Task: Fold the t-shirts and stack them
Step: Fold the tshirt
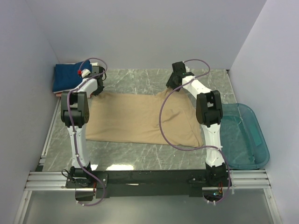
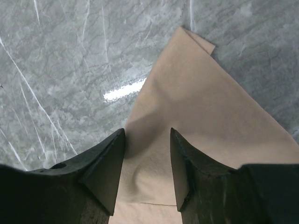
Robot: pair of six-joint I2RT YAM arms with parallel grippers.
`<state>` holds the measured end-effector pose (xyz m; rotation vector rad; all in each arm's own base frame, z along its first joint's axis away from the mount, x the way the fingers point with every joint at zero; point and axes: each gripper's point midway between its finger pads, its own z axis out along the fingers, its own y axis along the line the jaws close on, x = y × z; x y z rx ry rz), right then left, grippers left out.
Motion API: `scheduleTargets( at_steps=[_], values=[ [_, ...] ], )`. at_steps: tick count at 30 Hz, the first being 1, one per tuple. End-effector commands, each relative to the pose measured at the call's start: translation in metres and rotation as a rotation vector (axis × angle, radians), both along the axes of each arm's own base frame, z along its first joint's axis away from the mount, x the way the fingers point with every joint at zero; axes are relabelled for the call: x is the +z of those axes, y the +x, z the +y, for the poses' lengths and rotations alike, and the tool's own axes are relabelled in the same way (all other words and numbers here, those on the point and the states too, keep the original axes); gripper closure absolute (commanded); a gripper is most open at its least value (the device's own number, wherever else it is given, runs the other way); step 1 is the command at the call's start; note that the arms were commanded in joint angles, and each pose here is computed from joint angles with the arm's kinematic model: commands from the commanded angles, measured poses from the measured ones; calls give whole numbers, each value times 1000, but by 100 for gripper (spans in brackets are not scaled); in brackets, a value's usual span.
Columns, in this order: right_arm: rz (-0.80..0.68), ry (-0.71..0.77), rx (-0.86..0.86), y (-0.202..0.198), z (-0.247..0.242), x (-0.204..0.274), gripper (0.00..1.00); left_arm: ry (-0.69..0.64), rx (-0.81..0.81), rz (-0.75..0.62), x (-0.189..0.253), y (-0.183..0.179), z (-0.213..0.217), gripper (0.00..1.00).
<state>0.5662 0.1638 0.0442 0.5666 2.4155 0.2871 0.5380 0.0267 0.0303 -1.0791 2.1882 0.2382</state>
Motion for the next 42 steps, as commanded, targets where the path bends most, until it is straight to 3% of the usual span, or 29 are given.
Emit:
scheduleTargets(
  at_steps=[1, 7, 15, 29, 42],
  values=[
    [-33, -6, 8, 5, 6, 12, 51, 0, -5, -33, 24, -2, 2, 99],
    [-40, 8, 14, 6, 8, 16, 62, 4, -4, -35, 27, -3, 3, 99],
    [-59, 23, 15, 8, 7, 28, 100, -3, -5, -44, 32, -4, 5, 99],
    [-167, 10, -40, -8, -31, 93, 100, -22, 4, -83, 53, -7, 14, 99],
    [-160, 23, -65, -58, -44, 98, 100, -62, 2, -150, 78, -17, 23, 99]
  ],
)
